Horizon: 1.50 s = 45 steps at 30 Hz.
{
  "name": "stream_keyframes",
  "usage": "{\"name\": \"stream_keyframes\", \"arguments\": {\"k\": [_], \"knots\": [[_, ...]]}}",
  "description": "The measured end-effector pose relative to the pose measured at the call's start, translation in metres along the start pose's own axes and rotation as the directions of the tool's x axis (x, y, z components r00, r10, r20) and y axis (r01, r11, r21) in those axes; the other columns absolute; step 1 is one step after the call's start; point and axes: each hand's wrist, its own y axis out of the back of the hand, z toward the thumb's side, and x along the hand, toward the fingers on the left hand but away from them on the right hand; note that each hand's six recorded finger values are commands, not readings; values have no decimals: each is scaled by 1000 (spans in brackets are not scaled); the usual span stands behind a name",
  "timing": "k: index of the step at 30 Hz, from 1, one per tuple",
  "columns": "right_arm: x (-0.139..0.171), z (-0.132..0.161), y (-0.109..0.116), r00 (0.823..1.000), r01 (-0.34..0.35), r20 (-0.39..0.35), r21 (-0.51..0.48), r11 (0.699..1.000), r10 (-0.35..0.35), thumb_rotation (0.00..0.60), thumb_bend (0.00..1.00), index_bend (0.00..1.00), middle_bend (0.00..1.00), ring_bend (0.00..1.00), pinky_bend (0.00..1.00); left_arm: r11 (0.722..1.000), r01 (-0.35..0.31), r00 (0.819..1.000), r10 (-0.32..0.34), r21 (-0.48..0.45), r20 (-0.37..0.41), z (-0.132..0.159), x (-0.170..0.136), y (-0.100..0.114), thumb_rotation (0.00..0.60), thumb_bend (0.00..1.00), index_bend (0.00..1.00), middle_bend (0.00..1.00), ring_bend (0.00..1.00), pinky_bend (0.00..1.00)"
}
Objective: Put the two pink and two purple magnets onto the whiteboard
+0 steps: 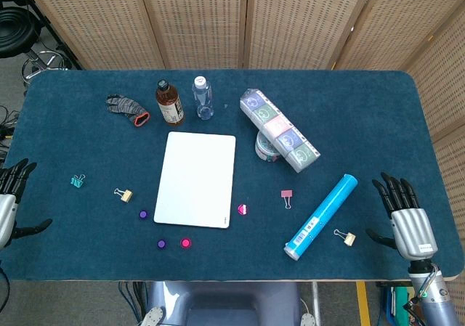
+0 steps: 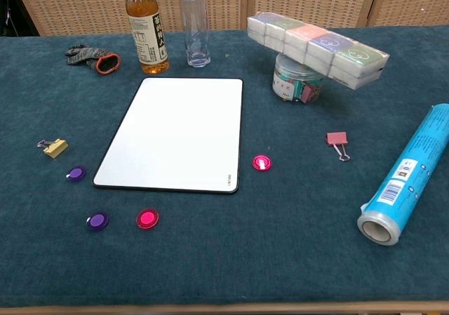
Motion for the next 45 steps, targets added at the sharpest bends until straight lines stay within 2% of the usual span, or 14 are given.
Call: {"name": "stream_keyframes", "arguments": {"k": [11, 17, 24, 27, 31, 34, 39, 45], "knots": [[-4, -2, -3, 1000, -21, 5, -24, 1000, 21, 600, 0, 0, 0, 0, 0, 1000, -1, 1000, 1, 2, -3, 0, 0, 1, 600, 91, 0, 0, 0, 0], [-21, 18, -7, 998, -58, -38, -70, 996, 55, 600, 0, 2, 0, 0, 0, 1000, -11, 1000, 11, 2, -6, -1, 2, 2, 600, 91, 0, 0, 0, 0], [-57, 75, -7, 984, -119, -149, -154, 981, 96, 600, 0, 60, 0, 0, 0, 1000, -8, 1000, 8, -4, -15, -3, 6, 2, 600, 92, 0, 0, 0, 0], [-71, 108, -4, 971, -148, -214, -182, 972, 108, 600, 0, 113, 0, 0, 0, 1000, 0, 1000, 0, -8, -16, -3, 8, 1, 600, 92, 0, 0, 0, 0], [-88, 152, -6, 946, -222, -288, -242, 945, 149, 600, 0, 210, 0, 0, 0, 1000, 2, 1000, -3, -19, -18, -4, 11, 2, 600, 92, 0, 0, 0, 0], [-101, 179, -9, 925, -267, -334, -238, 934, 179, 600, 0, 262, 0, 0, 0, 1000, -8, 1000, 7, -28, -22, -6, 10, 5, 600, 92, 0, 0, 0, 0], [-115, 202, -22, 914, -297, -341, -195, 935, 220, 600, 2, 307, 0, 0, 0, 999, -44, 999, 44, -26, -27, -7, 5, 13, 600, 92, 0, 0, 0, 0], [-123, 227, -46, 903, -352, -322, -175, 919, 285, 600, 134, 348, 0, 0, 0, 999, -34, 999, 34, -30, -23, -8, 3, 12, 600, 91, 0, 0, 0, 0]]}}
